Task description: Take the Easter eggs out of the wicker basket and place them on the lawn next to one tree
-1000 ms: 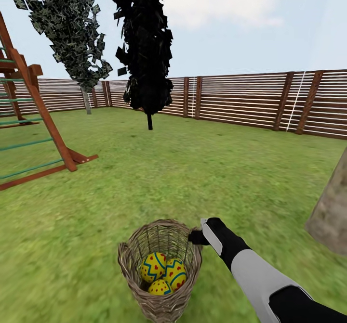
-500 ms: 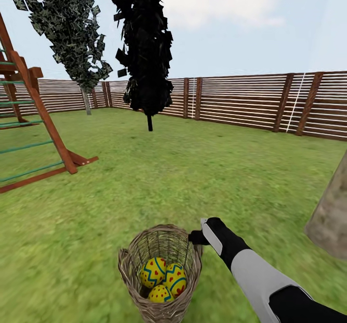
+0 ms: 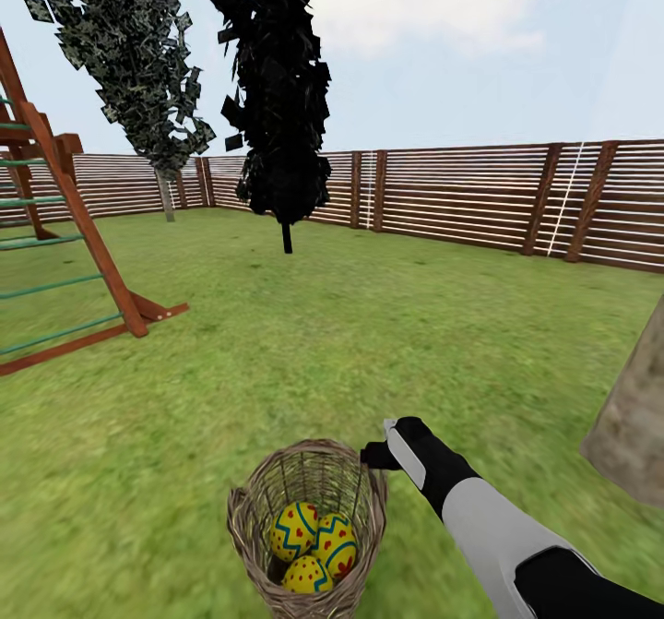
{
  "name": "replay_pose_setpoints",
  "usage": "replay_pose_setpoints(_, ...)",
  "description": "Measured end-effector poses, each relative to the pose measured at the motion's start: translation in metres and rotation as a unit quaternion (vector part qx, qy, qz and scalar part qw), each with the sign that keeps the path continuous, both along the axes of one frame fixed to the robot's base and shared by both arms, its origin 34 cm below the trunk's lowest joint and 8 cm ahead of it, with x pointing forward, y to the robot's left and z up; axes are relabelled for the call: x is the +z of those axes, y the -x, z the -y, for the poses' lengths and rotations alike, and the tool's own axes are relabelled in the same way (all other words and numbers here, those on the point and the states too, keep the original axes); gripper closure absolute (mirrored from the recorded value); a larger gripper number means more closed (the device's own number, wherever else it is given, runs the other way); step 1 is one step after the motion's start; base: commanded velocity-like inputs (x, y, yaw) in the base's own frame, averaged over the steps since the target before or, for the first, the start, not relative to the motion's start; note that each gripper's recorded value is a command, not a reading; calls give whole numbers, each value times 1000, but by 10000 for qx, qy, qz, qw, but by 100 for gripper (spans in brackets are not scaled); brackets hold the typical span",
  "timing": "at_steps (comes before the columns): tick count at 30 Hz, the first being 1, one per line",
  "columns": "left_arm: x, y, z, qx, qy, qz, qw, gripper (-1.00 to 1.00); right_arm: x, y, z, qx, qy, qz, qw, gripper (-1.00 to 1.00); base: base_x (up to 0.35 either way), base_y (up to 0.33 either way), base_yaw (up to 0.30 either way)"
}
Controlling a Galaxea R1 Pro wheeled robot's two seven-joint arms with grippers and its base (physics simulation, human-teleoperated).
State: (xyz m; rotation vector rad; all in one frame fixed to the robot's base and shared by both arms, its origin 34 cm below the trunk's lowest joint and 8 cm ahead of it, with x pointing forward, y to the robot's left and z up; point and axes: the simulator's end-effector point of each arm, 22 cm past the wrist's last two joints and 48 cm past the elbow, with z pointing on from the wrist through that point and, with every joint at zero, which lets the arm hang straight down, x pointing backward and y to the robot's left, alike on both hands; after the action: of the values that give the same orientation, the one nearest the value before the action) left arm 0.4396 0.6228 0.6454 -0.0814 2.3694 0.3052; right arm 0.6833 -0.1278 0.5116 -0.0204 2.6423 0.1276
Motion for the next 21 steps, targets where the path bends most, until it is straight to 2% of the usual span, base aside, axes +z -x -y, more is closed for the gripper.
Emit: replay_pose_setpoints(21, 45, -10, 0, 3, -6, 1, 10000, -100, 46, -10, -1, 0, -10, 20, 10000, -100, 0, 0, -14)
